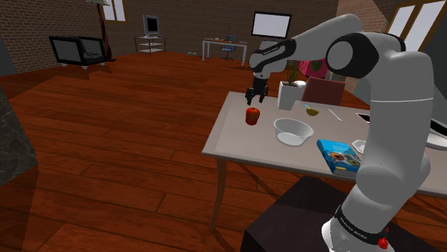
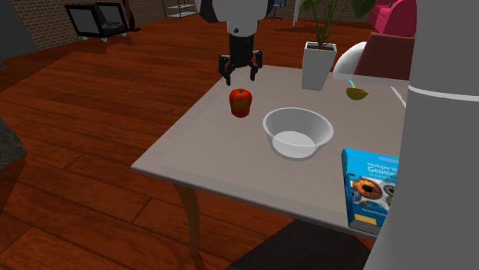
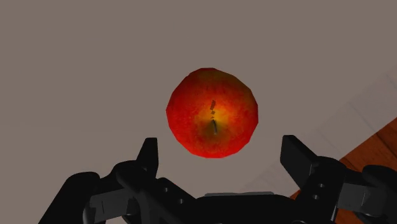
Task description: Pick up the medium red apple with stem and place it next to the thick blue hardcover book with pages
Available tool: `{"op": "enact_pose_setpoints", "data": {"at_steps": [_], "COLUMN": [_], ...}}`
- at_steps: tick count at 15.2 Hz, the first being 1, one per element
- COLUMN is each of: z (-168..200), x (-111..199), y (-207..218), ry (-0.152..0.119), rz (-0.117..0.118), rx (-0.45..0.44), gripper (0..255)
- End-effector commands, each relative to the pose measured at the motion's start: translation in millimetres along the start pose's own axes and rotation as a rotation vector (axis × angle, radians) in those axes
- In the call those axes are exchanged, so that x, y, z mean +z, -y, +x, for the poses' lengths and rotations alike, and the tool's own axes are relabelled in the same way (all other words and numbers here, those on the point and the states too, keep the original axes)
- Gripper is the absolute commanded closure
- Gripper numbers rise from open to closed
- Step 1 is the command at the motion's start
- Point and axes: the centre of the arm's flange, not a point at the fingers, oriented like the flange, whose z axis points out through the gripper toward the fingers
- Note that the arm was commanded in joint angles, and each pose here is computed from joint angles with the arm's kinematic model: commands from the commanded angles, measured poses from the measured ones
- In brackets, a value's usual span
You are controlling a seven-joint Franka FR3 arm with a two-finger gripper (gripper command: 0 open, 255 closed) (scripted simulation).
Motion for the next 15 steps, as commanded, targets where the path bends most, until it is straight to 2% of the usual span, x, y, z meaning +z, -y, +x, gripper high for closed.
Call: {"op": "enact_pose_setpoints", "data": {"at_steps": [1, 3, 10, 11, 15], "z": [-0.1, -0.1, -0.1, -0.1, -0.1], "x": [10.6, 18.9, 18.9, 18.9, 18.9], "y": [-0.1, -0.1, -0.1, -0.1, -0.1], "ry": [0.000, 0.000, 0.000, 0.000, 0.000], "rz": [0.000, 0.000, 0.000, 0.000, 0.000], "rx": [0.000, 0.000, 0.000, 0.000, 0.000], "gripper": [0, 0, 0, 255, 255]}}
